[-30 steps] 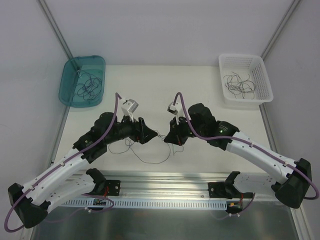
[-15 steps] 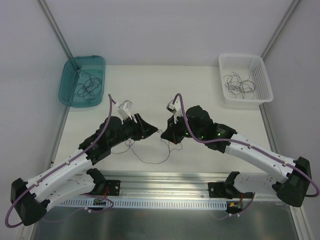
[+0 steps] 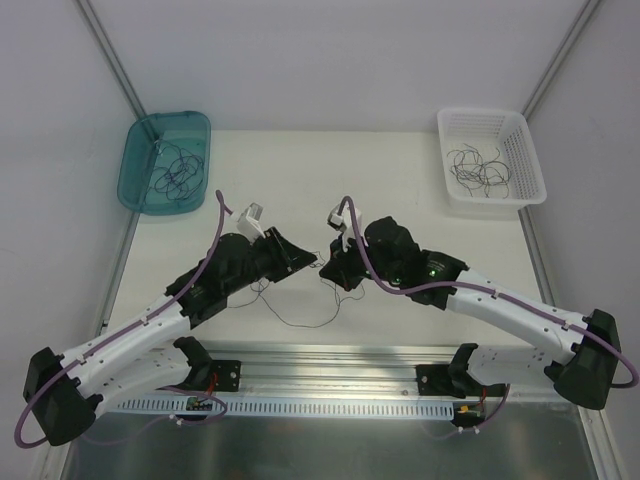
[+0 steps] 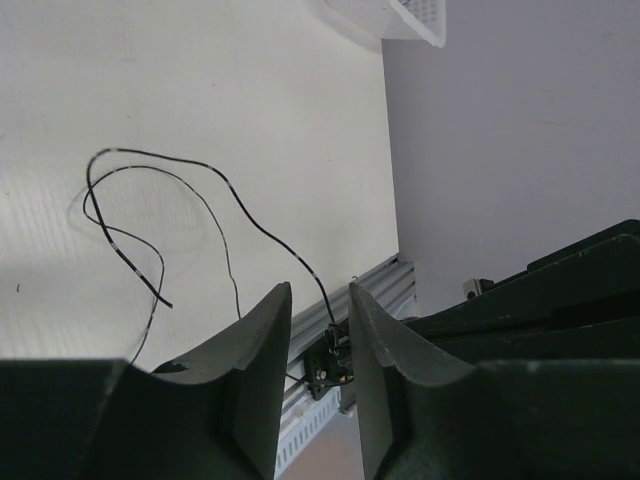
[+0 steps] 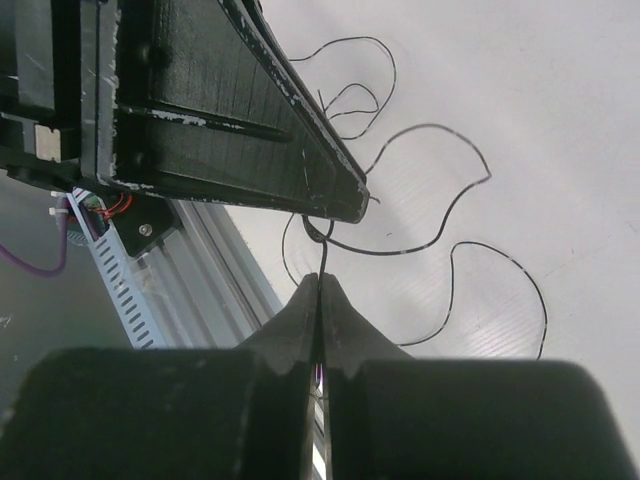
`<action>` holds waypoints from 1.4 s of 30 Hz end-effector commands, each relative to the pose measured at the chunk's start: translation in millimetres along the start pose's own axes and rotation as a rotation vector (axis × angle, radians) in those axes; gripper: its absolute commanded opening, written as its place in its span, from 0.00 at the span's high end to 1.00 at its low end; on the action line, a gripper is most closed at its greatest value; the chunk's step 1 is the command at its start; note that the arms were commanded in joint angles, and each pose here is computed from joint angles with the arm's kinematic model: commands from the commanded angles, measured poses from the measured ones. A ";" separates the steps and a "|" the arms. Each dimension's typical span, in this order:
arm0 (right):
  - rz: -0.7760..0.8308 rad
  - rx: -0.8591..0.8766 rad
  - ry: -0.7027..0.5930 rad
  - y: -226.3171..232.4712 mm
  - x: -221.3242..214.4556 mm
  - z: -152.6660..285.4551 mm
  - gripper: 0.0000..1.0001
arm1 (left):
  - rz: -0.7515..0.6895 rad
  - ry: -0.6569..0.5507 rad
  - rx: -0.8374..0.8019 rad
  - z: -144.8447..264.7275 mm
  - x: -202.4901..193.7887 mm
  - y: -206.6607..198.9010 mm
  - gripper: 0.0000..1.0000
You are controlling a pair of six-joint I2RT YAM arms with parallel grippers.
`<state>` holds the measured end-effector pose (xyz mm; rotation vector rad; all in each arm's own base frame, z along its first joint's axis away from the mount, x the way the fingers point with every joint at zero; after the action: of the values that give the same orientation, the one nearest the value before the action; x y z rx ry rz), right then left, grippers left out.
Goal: Untangle the cables
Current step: Untie the cable.
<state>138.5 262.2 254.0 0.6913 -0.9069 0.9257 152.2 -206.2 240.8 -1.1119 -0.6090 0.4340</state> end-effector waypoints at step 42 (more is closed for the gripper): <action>0.148 -0.144 -0.062 15.2 29.9 36.4 0.63 | 0.006 -0.033 0.091 -11.6 -1.7 -1.4 1.00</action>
<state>120.3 251.0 278.9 0.5543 -1.0147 0.9319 155.2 -209.4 219.7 -0.9961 -0.6082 0.4479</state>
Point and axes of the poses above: each gripper's point midway between its finger pads, its own z axis back along the fingers, its own y axis along the line the jaws close on, x = y × z, the point moved 8 cm from there along z, back along the fingers, and after that the axes turned 12 degrees about z, right-handed, at the moved point
